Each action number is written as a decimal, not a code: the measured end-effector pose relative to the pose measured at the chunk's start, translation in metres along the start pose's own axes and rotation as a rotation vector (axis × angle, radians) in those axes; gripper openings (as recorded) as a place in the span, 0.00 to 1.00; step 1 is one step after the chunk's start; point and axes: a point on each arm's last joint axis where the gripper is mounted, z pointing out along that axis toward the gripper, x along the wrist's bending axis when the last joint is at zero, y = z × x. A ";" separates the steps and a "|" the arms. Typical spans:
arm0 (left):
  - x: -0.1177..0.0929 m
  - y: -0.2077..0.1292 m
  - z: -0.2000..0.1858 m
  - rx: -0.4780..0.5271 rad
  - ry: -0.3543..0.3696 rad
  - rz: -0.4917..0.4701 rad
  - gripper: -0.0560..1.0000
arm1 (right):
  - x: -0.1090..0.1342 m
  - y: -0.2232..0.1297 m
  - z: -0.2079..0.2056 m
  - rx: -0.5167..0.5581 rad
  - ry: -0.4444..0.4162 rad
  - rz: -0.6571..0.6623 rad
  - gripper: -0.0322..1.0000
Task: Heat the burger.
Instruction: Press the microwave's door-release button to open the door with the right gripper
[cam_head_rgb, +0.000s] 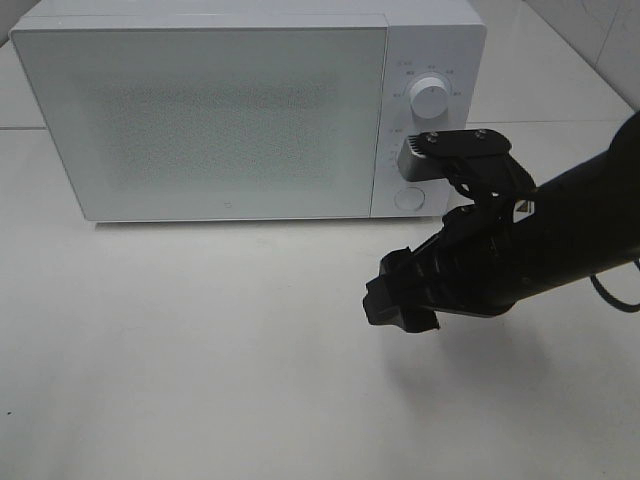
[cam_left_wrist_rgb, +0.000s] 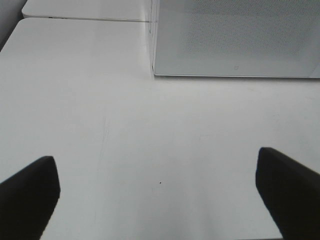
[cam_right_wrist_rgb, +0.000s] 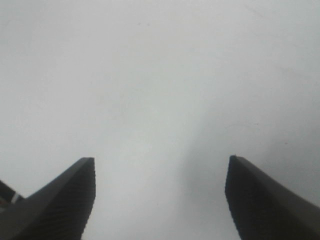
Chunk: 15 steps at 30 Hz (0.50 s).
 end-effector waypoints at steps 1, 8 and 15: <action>0.000 0.000 0.000 0.000 0.000 0.000 0.99 | 0.003 0.002 -0.007 0.057 0.007 -0.043 0.73; 0.000 0.000 0.000 0.000 0.000 0.000 0.99 | 0.006 0.008 -0.041 0.159 -0.025 -0.098 0.73; 0.000 0.000 0.000 0.000 0.000 0.000 0.99 | 0.003 0.002 -0.075 0.178 -0.076 -0.109 0.73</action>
